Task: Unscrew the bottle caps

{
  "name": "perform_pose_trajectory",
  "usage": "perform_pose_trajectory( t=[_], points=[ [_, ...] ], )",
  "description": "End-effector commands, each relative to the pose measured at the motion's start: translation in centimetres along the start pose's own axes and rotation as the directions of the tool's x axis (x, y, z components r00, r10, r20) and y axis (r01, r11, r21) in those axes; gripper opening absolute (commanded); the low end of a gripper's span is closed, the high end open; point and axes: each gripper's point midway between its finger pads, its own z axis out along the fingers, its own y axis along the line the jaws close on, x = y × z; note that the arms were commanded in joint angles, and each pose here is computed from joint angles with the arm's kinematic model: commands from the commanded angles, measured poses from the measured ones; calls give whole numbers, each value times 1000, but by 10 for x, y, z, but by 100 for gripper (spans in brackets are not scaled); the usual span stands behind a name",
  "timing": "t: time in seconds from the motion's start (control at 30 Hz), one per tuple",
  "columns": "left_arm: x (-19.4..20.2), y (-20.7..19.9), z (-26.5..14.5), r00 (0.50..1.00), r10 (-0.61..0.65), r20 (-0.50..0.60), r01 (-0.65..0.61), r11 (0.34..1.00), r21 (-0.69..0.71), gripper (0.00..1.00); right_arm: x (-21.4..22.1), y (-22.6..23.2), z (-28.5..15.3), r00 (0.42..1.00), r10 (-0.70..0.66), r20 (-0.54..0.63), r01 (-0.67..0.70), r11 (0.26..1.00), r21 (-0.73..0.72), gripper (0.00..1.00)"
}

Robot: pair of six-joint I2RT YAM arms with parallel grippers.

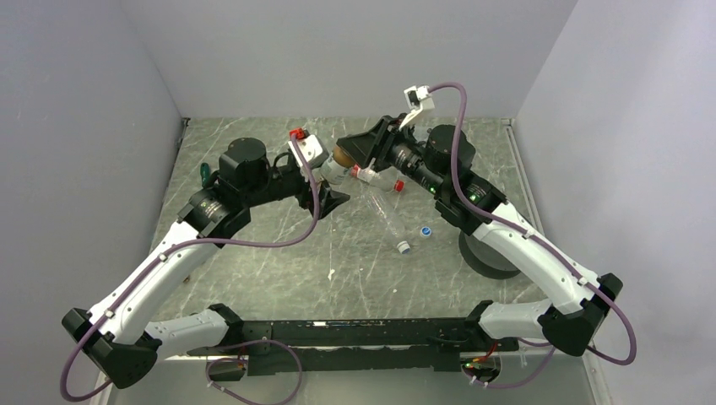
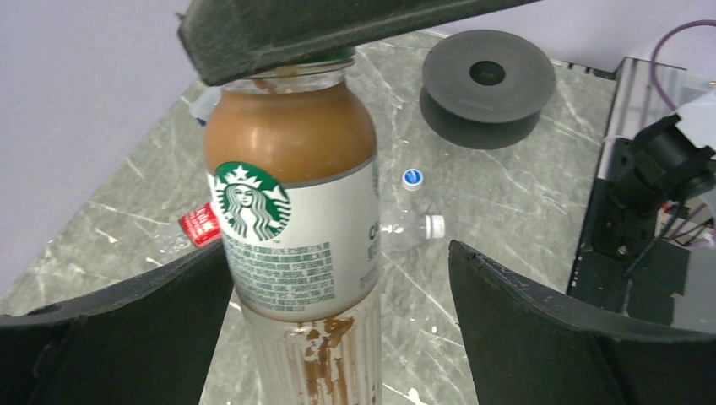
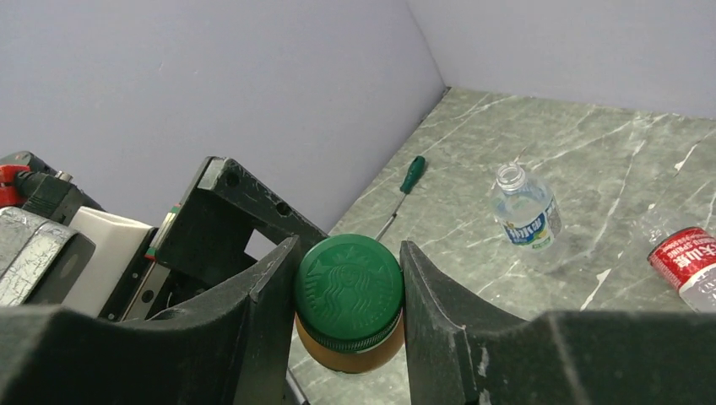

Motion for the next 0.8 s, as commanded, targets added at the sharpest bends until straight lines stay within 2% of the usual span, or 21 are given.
perform_pose_trajectory(
  t=[0.0,0.3,0.4,0.57,0.63,0.67,0.7,0.77],
  points=[
    [-24,-15,-8,998,-28,55,24,997,71,99,-20,24,-8,996,-65,59,70,994,-82,9],
    [-27,-9,-9,995,-71,65,67,996,61,99,-17,51,-9,994,-78,78,89,984,-153,8],
    [-26,-10,-11,995,-75,65,71,995,68,82,-19,61,-15,989,-104,108,123,976,-180,7],
    [-27,-5,-15,995,-68,70,65,997,40,42,-18,68,-20,980,-146,133,169,968,-184,6],
    [-31,-6,-15,994,-70,80,67,997,48,39,-17,66,-18,978,-159,133,180,970,-165,7],
    [-33,-7,-14,994,-70,86,65,996,56,39,-17,67,-17,978,-162,132,182,970,-159,10],
    [-34,-7,-14,994,-67,92,62,996,59,39,-17,64,-15,978,-163,131,181,974,-138,20],
    [-35,-7,-14,993,-60,97,54,997,61,37,-21,60,-13,979,-150,138,164,981,-101,48]
  ],
)
